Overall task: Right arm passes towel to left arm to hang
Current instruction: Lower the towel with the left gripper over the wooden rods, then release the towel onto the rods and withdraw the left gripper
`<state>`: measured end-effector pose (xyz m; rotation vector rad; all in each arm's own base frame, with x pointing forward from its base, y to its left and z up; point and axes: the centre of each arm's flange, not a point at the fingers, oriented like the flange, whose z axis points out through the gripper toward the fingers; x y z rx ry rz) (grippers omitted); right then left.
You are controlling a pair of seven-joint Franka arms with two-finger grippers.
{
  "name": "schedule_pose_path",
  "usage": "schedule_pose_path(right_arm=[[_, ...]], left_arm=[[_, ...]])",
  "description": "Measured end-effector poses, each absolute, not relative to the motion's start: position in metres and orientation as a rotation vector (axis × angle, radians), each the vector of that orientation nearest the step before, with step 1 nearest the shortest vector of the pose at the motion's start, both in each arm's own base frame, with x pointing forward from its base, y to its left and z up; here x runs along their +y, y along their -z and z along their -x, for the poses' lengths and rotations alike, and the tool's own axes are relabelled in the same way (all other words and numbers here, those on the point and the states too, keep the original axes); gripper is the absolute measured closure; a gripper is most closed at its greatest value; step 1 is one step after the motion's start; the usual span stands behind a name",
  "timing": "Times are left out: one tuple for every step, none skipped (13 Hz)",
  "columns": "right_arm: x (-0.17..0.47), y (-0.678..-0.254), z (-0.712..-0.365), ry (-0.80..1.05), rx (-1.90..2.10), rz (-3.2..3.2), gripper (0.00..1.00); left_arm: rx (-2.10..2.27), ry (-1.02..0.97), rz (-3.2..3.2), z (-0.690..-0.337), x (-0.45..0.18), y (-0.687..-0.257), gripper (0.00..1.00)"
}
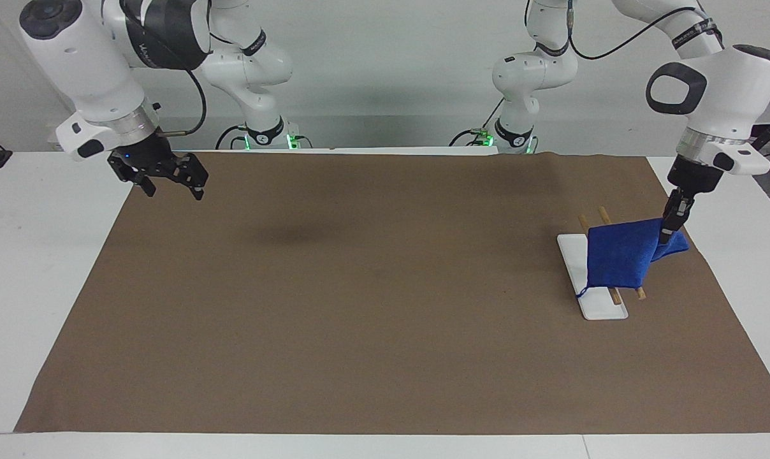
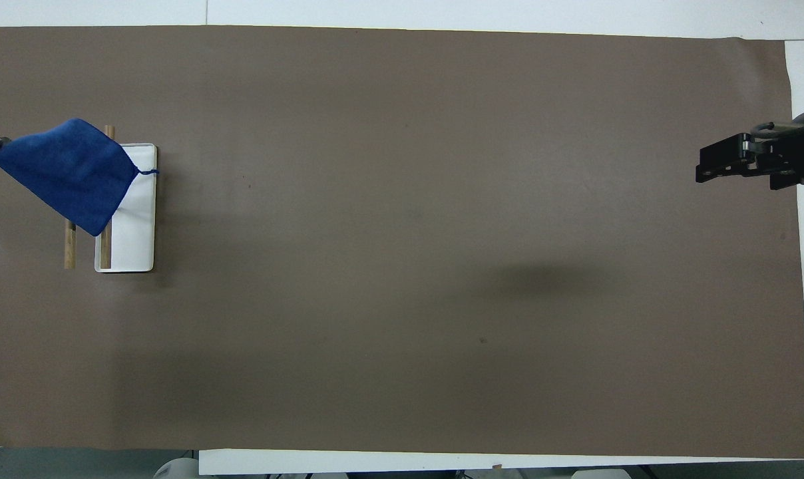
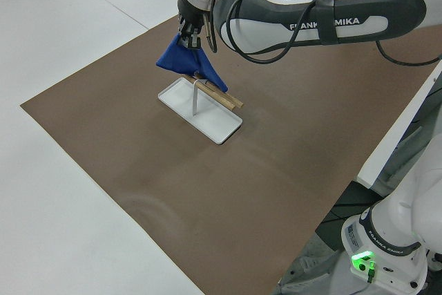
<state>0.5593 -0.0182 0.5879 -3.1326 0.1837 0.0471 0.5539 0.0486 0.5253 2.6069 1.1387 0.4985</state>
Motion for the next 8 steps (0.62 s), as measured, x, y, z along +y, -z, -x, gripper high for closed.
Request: schedule_pose_path(right_arm=[[-0.0182,-0.5879,-0.5593,-0.047,0.184,3.133,0.00],[-0.0182,-0.5879,-0.5593,-0.047,0.184,3.133,0.00],[-0.0182,-0.5879,-0.5592,-0.047,0.184,3.133,0.00],[-0.0182,-0.5878,-0.5592,-0.047,0.184,3.133,0.00],[-0.0182,-0.5878,-0.5592,-0.047,0.184,3.133,0.00],[-0.0182,-0.5877,-0.5591,-0.049,0.184,3.133,0.00],[-0.0181,-0.5874,-0.5586,-0.056,0.184,3.133,0.00],[-0.0181,-0.5869,-0.5581,-0.064,0.184,3.133,0.00]], left_arm=[[1.123,-0.525,-2.629,-0.5553,0.0490,-0.5313,0.98],[1.106,-0.545,-2.658,-0.5562,0.0491,-0.5367,0.98],[1.097,-0.554,-2.674,-0.5567,0.0491,-0.5399,0.98],[1.093,-0.559,-2.681,-0.5569,0.0492,-0.5408,0.98],[1.092,-0.560,-2.683,-0.5568,0.0493,-0.5407,0.98],[1.091,-0.560,-2.687,-0.5567,0.0495,-0.5402,0.98],[1.093,-0.559,-2.693,-0.5563,0.0503,-0.5387,0.98],[1.109,-0.550,-2.690,-0.5553,0.0523,-0.5354,0.98]])
